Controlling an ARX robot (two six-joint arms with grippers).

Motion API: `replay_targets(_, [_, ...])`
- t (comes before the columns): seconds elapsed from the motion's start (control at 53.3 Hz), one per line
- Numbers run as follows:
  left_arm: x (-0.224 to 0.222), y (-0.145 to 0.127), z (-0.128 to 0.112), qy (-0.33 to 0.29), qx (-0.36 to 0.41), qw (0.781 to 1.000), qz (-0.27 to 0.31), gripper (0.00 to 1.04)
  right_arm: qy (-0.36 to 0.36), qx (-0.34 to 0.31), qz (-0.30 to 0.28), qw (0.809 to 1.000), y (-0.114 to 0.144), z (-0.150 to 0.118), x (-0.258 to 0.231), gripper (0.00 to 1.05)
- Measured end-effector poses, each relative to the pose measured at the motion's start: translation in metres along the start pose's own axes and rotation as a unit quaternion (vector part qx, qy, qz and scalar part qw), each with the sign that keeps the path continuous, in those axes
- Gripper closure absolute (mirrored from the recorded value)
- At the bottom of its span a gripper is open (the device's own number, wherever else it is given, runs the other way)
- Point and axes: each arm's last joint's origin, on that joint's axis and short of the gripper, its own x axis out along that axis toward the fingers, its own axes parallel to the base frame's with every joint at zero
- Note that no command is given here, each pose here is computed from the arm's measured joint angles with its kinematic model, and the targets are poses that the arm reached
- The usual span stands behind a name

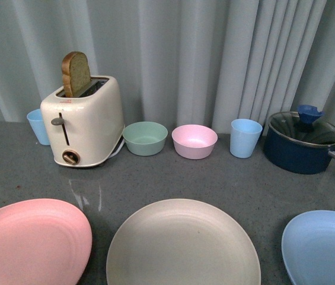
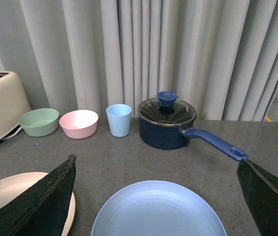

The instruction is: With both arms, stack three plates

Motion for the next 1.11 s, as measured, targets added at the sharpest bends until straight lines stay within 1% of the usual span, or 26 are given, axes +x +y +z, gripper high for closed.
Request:
replay_targets(0.075, [0.021, 0.012, 0.0, 0.04, 0.015, 0.999, 0.017, 0.07, 0.0, 0.0, 0.0, 1.0, 0.0, 0.0, 0.0, 0.07])
replay_targets(0.169, [0.04, 0.022, 0.003, 0.075, 0.027, 0.997, 0.016, 0.07, 0.0, 0.0, 0.0, 1.0, 0.0, 0.0, 0.0, 0.07])
replay_targets(0.206, [0.052, 0.027, 0.009, 0.099, 0.027, 0.995, 0.009, 0.07, 0.0, 0.0, 0.0, 1.0, 0.0, 0.0, 0.0, 0.07])
replay_targets(0.319, [0.076, 0.038, 0.02, 0.115, 0.031, 0.993, 0.016, 0.07, 0.0, 0.0, 0.0, 1.0, 0.0, 0.0, 0.0, 0.07])
replay_targets(0.394, [0.089, 0.042, 0.024, 0.129, 0.036, 0.991, -0.003, 0.07, 0.0, 0.0, 0.0, 1.0, 0.0, 0.0, 0.0, 0.07])
replay_targets(0.45, [0.102, 0.044, 0.022, 0.157, 0.04, 0.986, -0.032, 0.07, 0.0, 0.0, 0.0, 1.0, 0.0, 0.0, 0.0, 0.07])
replay_targets(0.544, [0.118, 0.046, 0.021, 0.19, 0.018, 0.979, -0.065, 0.07, 0.0, 0.0, 0.0, 1.0, 0.0, 0.0, 0.0, 0.07])
replay_targets(0.713, [0.14, 0.047, 0.028, 0.193, 0.033, 0.979, -0.062, 0.07, 0.0, 0.0, 0.0, 1.0, 0.0, 0.0, 0.0, 0.07])
replay_targets(0.881, [0.159, 0.055, 0.03, 0.202, 0.074, 0.976, -0.032, 0.07, 0.0, 0.0, 0.0, 1.0, 0.0, 0.0, 0.0, 0.07])
replay_targets(0.956, [0.166, 0.058, 0.024, 0.217, 0.083, 0.972, -0.041, 0.07, 0.0, 0.0, 0.0, 1.0, 0.0, 0.0, 0.0, 0.07])
replay_targets(1.106, [0.17, 0.059, 0.016, 0.228, 0.084, 0.968, -0.062, 0.07, 0.0, 0.0, 0.0, 1.0, 0.0, 0.0, 0.0, 0.07])
